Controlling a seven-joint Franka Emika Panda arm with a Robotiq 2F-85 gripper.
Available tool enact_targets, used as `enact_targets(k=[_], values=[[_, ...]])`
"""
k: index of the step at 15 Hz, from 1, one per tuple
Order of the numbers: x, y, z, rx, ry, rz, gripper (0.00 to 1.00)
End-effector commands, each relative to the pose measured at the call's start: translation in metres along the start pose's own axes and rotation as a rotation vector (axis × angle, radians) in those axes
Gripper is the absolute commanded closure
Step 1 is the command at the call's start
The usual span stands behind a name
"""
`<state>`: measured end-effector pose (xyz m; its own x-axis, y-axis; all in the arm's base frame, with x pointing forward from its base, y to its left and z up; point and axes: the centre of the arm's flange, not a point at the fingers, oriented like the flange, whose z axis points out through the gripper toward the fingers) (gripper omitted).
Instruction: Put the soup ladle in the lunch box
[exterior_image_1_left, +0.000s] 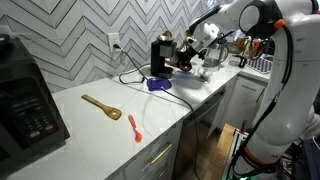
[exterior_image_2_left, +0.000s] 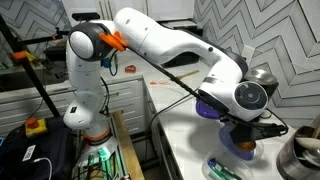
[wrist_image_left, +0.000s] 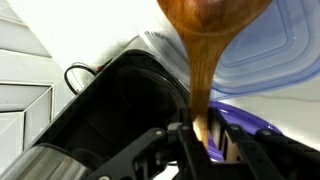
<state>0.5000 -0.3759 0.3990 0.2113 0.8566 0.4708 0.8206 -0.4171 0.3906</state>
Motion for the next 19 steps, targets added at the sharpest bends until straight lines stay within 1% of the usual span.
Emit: enact_targets(k=[1,2,4,5,7,8,9,10,11,13,14,15,16,17,18,19], values=[[-0.012,0.003,0.002,0.026,0.019,-0.014,0.67],[-0.012,0.003,0.002,0.027,0.019,-0.007,0.49],[-0.009,0.0,-0.004,0.009,0.031,0.001,0.38],[-0.007,-0.003,-0.01,-0.007,0.031,0.003,0.29],[0.002,-0.014,-0.032,-0.062,0.046,-0.002,0.15],[0.005,-0.02,-0.044,-0.091,0.048,-0.009,0.07],[0.008,-0.028,-0.057,-0.112,0.05,-0.011,0.01],[0.011,-0.035,-0.07,-0.135,0.05,-0.009,0.0],[0.013,-0.044,-0.083,-0.143,0.052,0.003,0.0],[0.016,-0.061,-0.104,-0.088,0.034,0.087,0.0],[0.017,-0.073,-0.114,-0.09,0.018,0.134,0.0],[0.017,-0.084,-0.123,-0.1,0.011,0.164,0.0],[0.018,-0.093,-0.13,-0.118,0.026,0.191,0.0],[0.022,-0.101,-0.137,-0.167,0.056,0.205,0.0],[0.008,-0.066,-0.118,-0.126,0.025,0.167,0.0],[0.01,-0.074,-0.125,-0.14,0.037,0.179,0.0]])
